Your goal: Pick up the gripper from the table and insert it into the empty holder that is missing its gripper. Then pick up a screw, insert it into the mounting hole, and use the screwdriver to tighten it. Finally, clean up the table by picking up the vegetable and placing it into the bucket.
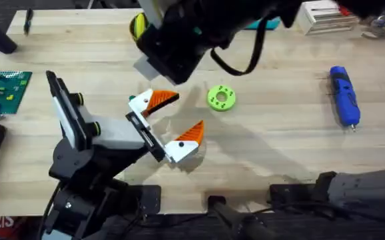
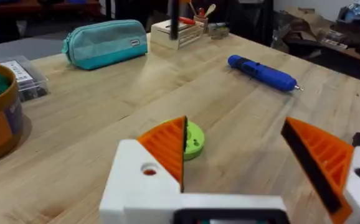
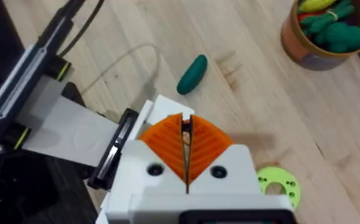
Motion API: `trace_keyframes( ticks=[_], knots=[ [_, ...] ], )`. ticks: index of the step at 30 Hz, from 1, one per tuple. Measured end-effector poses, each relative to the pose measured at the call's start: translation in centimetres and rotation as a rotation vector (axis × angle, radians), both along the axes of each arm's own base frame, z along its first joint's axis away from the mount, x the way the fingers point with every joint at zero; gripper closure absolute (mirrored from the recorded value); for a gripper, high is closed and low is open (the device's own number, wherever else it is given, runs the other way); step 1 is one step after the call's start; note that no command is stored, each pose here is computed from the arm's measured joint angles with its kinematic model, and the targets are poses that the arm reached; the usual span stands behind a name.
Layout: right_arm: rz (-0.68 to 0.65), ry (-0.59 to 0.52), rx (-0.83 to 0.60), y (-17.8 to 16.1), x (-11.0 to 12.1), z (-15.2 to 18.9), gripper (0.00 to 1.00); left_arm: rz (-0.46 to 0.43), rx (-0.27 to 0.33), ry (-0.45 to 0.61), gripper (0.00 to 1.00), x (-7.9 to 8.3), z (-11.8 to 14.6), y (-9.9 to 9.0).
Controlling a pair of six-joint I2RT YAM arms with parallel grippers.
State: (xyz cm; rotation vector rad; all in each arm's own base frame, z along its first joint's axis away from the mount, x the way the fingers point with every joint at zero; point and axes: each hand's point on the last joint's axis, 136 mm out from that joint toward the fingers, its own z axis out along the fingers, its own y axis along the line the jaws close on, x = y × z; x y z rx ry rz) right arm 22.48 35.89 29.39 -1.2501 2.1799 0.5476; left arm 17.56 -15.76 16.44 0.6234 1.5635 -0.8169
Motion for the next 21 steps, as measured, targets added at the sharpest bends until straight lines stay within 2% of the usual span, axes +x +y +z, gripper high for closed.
trace_keyframes(
  ticks=[5, 14, 21],
  knots=[
    [0.02, 0.011, 0.031, 1.1, 0.1, -1.1, 0.987, 0.0, 0.0, 0.0, 0.016, 0.0, 0.0, 0.0],
    [0.013, 0.084, 0.038, 1.7, -0.4, -5.7, 0.987, 0.0, 0.0, 0.0, 0.016, 0.0, 0.0, 0.0],
    [0.021, 0.069, 0.094, 1.7, -0.8, -6.5, 0.987, 0.0, 0.0, 0.0, 0.016, 0.0, 0.0, 0.0]
  ],
)
